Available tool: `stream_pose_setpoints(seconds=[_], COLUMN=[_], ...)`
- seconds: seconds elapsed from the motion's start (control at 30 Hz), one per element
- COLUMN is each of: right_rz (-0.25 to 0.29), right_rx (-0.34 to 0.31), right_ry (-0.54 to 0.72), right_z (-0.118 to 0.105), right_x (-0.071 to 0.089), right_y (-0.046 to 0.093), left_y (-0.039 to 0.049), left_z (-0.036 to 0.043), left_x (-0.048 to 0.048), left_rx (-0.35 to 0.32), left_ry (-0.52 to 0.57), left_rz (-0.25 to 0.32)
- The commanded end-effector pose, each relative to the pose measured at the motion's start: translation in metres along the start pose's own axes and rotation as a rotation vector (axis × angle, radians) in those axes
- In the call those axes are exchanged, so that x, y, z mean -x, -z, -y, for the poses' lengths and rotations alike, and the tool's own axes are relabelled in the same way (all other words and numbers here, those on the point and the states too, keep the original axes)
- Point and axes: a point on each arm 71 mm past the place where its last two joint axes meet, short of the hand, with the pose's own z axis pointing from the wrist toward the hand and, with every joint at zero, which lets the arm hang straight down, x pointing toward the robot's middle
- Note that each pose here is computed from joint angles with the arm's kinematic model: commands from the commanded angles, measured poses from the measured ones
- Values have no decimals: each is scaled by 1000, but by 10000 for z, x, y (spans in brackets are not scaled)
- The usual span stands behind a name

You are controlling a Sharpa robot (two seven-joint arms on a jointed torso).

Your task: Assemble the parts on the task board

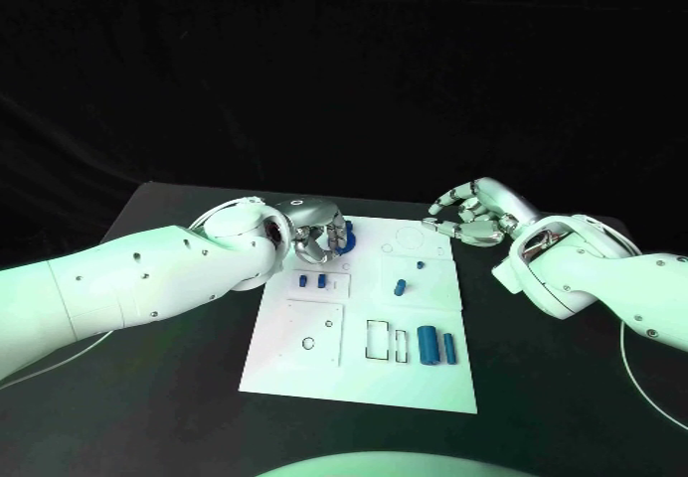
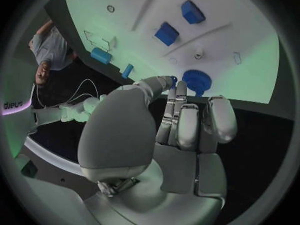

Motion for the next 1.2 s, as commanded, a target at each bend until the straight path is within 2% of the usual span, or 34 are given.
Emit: stream_pose_setpoints(seconds=[0.03,0.3,0.43,0.77,1.2], right_rz=[2,3,2,1,2], right_rx=[7,3,2,3,4], right_ry=[8,9,9,9,9], right_z=[1,17,19,17,14], right_x=[3,11,8,1,-1], right_y=[4,10,10,10,10], left_y=[48,159,179,175,135], left_z=[-19,-183,-223,-284,-279], left_x=[25,27,17,-5,-39], left_rx=[9,55,69,89,89], left_ry=[40,51,53,49,46], left_rz=[1,-35,-52,-72,-85])
